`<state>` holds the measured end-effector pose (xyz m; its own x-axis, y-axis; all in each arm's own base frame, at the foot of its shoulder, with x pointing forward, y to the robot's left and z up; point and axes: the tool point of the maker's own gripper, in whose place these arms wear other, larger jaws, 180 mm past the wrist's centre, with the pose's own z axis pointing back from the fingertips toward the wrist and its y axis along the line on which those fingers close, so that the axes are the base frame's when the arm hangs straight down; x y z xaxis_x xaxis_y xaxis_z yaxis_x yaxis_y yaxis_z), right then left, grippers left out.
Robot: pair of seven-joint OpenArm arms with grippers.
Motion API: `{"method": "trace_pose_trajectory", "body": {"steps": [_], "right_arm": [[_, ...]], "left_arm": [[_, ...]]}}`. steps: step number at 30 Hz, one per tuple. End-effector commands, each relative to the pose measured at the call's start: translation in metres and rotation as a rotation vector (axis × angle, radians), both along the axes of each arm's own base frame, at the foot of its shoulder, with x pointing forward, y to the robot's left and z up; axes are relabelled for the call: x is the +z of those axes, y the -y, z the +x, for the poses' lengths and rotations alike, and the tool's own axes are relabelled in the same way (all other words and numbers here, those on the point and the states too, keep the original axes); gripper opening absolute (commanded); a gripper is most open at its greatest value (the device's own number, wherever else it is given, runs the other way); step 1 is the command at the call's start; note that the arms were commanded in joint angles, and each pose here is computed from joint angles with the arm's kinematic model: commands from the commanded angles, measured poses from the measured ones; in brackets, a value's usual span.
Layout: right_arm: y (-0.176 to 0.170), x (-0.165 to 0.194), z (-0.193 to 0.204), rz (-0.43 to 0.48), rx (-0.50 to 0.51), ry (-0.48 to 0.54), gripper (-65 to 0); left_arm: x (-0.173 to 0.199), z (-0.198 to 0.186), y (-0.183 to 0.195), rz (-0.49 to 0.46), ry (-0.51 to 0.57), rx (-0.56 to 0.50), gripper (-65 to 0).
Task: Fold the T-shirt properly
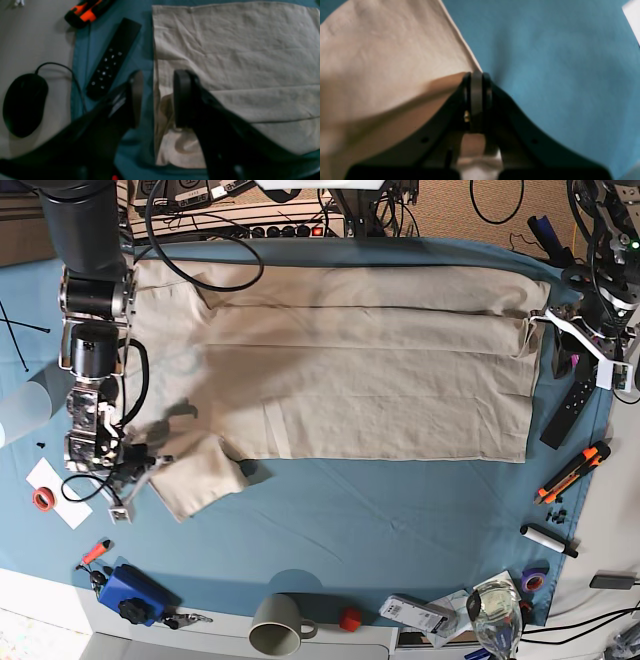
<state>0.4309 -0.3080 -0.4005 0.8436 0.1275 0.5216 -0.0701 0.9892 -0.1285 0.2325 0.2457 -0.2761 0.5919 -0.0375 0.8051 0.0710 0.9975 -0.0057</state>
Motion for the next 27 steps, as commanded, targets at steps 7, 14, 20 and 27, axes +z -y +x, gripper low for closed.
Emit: {"method": "trace_pose_trajectory", "body": {"steps": [7, 14, 20, 27], "right_arm": [[0.015, 0.038, -0.008, 0.0, -0.024, -0.023, -65.0], [-0.011, 0.052, -0.026, 0.0, 0.053, -0.033, -65.0], [-0.02, 0.04, -0.049, -0.022, 0.09, -0.056, -65.0], [-0.021, 0.037, -0.052, -0.025, 0.112, -0.071, -61.6]], "left_arm": [[0.011, 0.005, 0.0, 0.009, 0.043, -0.01, -43.4], [0.011, 0.004, -0.001, 0.016, 0.04, -0.008, -43.4], [0.01, 0.004, -0.002, 0.022, 0.038, -0.006, -43.4], [0.01, 0.004, -0.002, 0.022, 0.038, -0.006, -43.4]]}}
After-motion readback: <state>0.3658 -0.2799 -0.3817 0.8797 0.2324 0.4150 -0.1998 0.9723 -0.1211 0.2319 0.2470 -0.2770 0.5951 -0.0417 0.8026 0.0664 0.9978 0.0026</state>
